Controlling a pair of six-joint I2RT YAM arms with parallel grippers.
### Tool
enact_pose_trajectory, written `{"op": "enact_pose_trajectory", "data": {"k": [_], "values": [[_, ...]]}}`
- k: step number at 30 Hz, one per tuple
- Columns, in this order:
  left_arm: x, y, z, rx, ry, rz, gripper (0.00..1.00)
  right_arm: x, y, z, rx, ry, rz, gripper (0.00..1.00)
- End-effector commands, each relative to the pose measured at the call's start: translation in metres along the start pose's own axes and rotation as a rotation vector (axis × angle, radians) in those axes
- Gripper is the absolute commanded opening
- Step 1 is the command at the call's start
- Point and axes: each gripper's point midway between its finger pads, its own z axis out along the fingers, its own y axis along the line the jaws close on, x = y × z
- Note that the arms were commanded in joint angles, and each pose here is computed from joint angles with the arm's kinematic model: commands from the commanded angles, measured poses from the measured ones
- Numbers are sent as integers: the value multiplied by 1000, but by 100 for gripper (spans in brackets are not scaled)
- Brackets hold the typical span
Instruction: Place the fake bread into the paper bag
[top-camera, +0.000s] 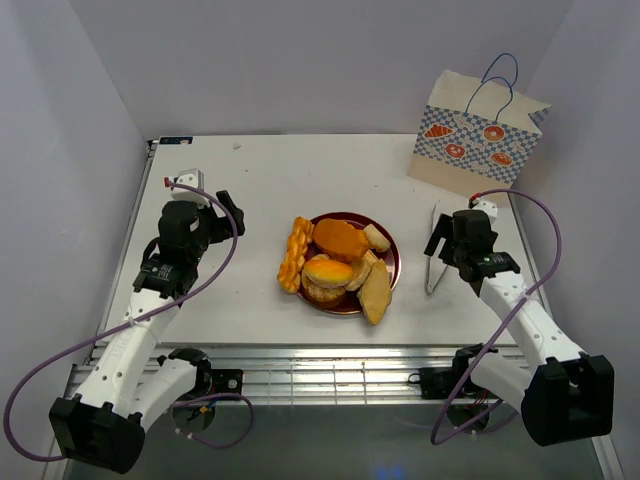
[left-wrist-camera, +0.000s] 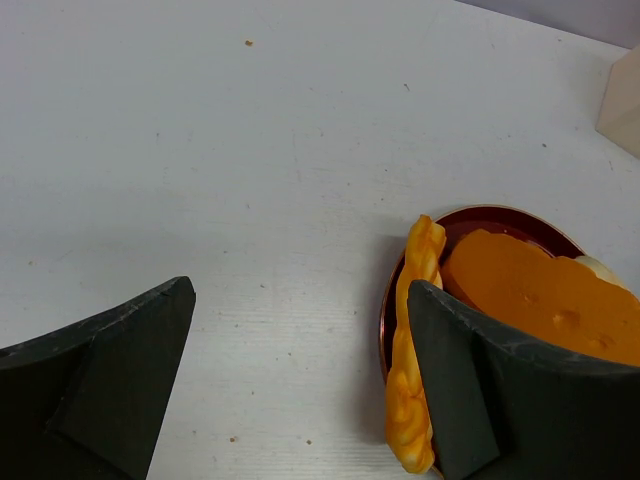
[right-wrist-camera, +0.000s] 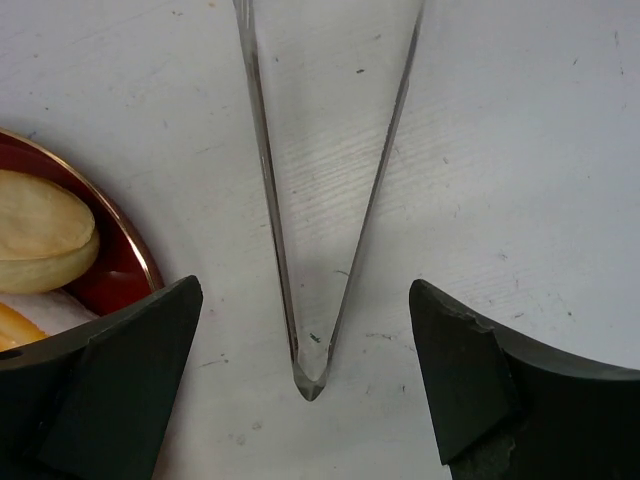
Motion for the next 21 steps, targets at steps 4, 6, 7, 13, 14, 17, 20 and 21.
{"op": "enact_pose_trajectory", "data": {"k": [4, 6, 7, 13, 14, 17, 20, 21], "values": [[-11, -9, -4, 33, -13, -1, 98, -10, -3, 4, 56, -7, 55, 90], [-10, -9, -4, 35, -8, 0, 98, 2, -6, 9, 67, 14, 48, 90], [-10, -10, -4, 40, -8, 0, 98, 2, -4, 11, 53, 4, 45, 90], [-12, -13, -6, 54, -11, -1, 98, 23, 1, 28, 5, 50, -15, 90], [-12, -13, -7, 58, -13, -3, 98, 28, -1, 33, 20, 69, -20, 90], [-12, -16, -8, 72, -12, -3, 98, 37, 2, 42, 13, 113, -34, 90], [-13, -17, -8, 75, -12, -3, 98, 43, 6, 49, -2, 134, -51, 90], [-13, -17, -8, 75, -12, -3, 98, 42, 7, 51, -8, 123, -53, 90]]}}
